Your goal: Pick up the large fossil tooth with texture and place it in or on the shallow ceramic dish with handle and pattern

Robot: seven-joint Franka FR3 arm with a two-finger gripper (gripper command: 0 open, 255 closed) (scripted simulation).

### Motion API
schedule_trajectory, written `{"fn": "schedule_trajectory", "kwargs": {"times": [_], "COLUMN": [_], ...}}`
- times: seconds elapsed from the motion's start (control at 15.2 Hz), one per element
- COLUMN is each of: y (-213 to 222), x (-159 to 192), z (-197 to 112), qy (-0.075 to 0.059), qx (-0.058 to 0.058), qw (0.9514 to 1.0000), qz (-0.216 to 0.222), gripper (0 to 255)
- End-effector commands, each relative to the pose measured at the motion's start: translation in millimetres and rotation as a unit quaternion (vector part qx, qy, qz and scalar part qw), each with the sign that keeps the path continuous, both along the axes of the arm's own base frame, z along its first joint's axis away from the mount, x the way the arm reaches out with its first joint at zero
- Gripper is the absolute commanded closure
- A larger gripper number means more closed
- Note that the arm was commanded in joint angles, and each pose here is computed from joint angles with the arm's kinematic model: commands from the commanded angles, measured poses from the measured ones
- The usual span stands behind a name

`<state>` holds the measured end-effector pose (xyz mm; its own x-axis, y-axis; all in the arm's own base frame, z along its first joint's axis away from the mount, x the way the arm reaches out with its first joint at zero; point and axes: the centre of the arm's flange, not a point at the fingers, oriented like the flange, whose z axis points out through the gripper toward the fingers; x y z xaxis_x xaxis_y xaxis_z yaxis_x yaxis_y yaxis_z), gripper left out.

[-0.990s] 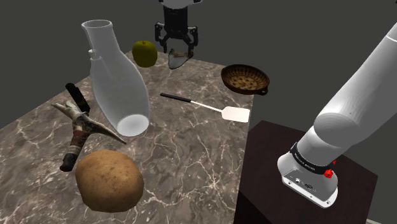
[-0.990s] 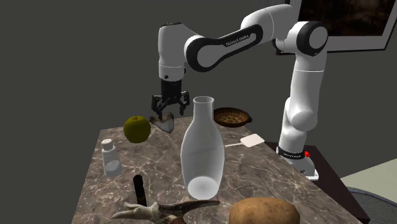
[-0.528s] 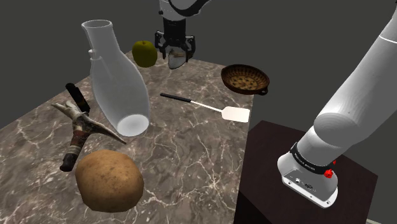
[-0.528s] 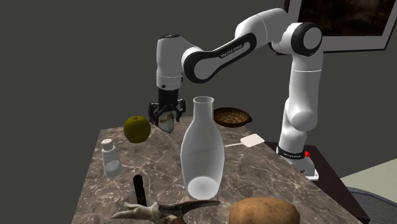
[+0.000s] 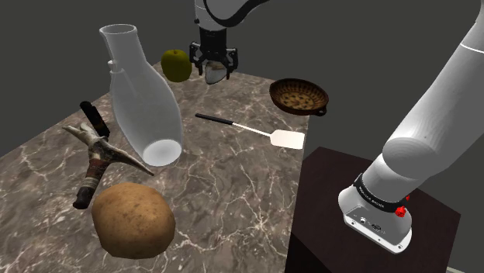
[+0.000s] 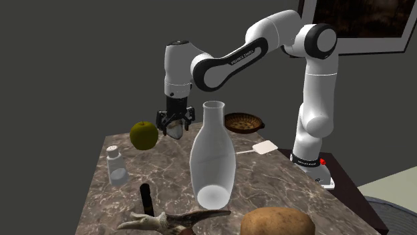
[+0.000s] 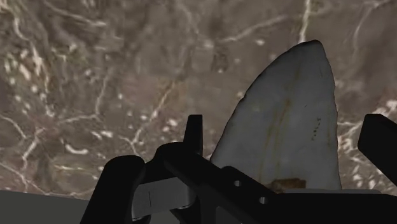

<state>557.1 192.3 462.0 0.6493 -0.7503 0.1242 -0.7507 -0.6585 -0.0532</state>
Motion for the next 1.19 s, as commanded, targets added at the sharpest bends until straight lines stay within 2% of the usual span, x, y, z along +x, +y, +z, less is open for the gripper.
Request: {"fn": "schedule_trajectory", "kwargs": {"times": [0.0, 0.07, 0.66, 1.12], "y": [0.0, 0.0, 0.0, 0.0], "x": [0.0, 0.0, 0.0, 0.0], "z": [0.0, 0.0, 0.0, 36.9], "qy": [0.0, 0.0, 0.0, 0.0], "qx": [0.0, 0.0, 0.0, 0.0], "qw": [1.0, 1.0, 1.0, 1.0], "qz": [0.0, 0.0, 0.0, 0.0], "gripper": [0, 255, 255, 255]}}
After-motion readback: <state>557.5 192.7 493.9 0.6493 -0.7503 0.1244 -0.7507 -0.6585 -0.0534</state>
